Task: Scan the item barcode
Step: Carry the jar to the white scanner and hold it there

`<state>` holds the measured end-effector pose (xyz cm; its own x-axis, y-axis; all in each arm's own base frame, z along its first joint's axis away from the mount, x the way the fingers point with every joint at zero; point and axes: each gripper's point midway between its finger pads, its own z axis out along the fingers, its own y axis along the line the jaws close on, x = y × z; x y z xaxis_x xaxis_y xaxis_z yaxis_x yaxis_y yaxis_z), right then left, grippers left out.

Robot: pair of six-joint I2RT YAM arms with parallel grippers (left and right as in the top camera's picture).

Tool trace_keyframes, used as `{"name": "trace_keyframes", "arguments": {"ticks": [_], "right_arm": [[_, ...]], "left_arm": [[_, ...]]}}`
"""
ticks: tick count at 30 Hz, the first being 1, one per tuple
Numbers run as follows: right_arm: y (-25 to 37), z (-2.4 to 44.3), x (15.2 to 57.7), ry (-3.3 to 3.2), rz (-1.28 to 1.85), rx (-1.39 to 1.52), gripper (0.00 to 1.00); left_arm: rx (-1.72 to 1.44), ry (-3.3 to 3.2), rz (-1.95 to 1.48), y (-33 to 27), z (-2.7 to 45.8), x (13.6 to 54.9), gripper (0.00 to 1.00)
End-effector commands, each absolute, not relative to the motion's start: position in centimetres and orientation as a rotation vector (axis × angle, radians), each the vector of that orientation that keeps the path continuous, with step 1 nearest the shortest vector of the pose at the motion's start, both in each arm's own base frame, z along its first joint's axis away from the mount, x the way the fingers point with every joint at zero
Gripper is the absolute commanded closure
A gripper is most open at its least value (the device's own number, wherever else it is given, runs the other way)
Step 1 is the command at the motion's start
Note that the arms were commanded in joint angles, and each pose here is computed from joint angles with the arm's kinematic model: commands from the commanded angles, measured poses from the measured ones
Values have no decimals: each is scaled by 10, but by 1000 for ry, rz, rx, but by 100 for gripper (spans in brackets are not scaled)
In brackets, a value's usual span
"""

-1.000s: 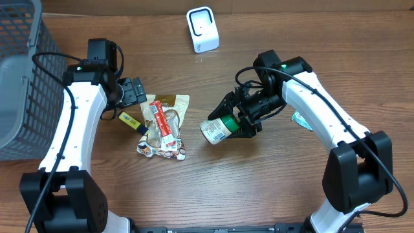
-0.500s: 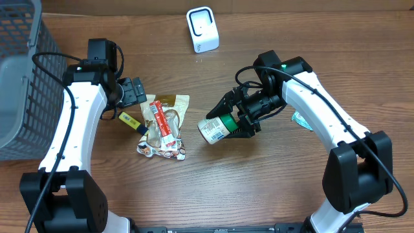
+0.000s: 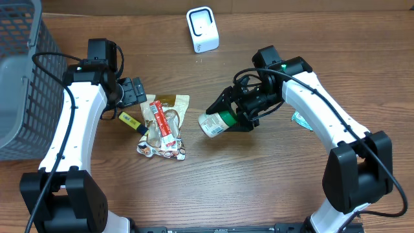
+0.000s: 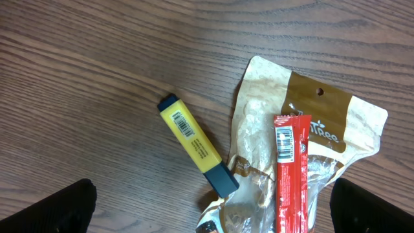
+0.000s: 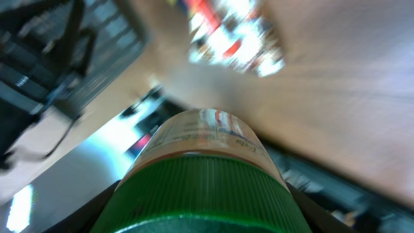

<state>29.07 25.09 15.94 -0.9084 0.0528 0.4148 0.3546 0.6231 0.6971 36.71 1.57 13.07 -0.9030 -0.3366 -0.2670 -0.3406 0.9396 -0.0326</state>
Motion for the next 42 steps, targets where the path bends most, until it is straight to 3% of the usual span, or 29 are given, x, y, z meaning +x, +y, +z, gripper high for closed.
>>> {"name": "trace_keyframes", "arguments": {"ticks": [1,5,12,28,36,42], "right_arm": [[214,139,322,-2864,-898,-363,96],[180,122,348,-3088,-633,-428,96],[180,142,385,-3225,-805,-247,96],[166,321,438,-3700,-826,86,96],[175,362,493,-3942,-997,128,96],[187,348,535,-3995,-1071,149,96]], "left_arm": [[-474,2805,28,18,139,370,0],[-474,2805,28,18,139,370,0],[-474,2805,28,18,139,370,0],[-474,2805,28,18,139,370,0],[-474,2805,28,18,139,370,0],[-474,2805,28,18,139,370,0]]}}
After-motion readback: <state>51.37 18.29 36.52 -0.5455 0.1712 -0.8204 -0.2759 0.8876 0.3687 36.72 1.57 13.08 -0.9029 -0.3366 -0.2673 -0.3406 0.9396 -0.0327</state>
